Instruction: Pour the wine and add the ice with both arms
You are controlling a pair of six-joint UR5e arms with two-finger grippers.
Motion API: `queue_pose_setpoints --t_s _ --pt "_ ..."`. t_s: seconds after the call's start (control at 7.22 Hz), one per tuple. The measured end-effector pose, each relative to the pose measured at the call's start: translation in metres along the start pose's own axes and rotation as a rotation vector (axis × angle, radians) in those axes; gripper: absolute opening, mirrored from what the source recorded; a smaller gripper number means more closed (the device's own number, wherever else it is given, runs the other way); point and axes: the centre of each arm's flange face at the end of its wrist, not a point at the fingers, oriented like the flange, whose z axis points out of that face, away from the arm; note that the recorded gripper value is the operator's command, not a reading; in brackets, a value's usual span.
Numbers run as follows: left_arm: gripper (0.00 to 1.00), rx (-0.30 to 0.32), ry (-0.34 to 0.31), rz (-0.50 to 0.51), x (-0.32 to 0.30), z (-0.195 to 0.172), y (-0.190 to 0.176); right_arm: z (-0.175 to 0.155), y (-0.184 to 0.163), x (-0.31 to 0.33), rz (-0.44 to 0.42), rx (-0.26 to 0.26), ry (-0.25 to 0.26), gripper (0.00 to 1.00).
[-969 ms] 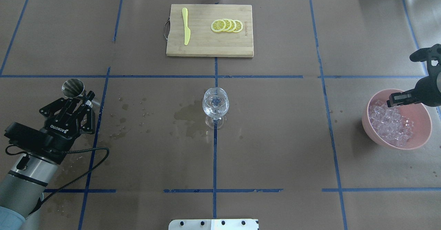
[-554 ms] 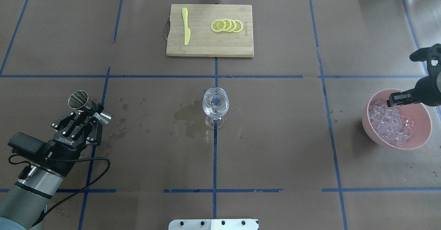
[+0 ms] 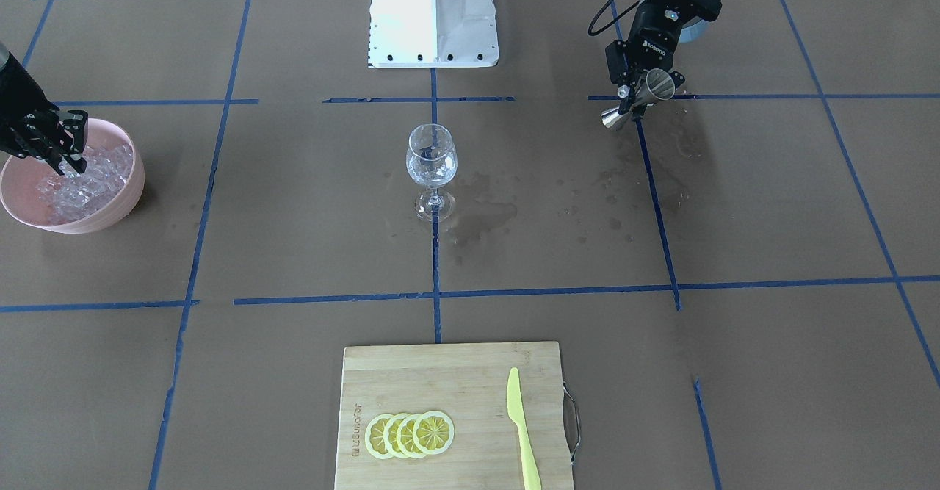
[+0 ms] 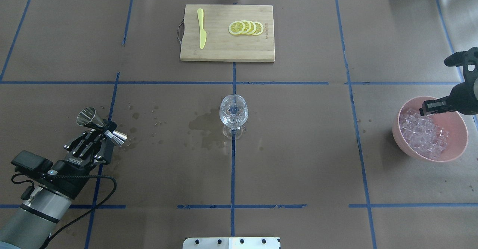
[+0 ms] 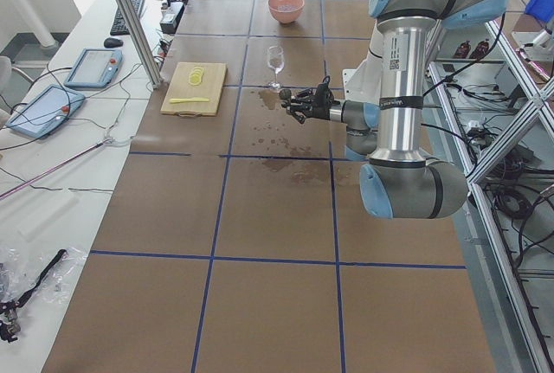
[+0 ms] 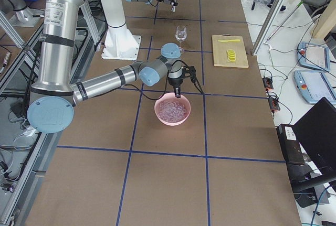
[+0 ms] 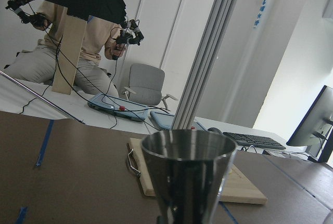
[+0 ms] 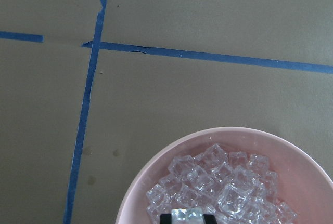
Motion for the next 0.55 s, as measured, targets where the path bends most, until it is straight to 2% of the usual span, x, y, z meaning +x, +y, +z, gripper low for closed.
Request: queue_pose_setpoints --t_s 0.14,0.55 --pt "0.00 0.006 -0.027 0.028 -0.006 0.001 0.005 0.000 0.000 0.000 0.000 0.001 0.000 0.00" --pt "0.00 0.003 -0.144 0.235 -0.014 0.009 0.023 0.000 0.001 0.001 0.000 0.000 0.003 0.00"
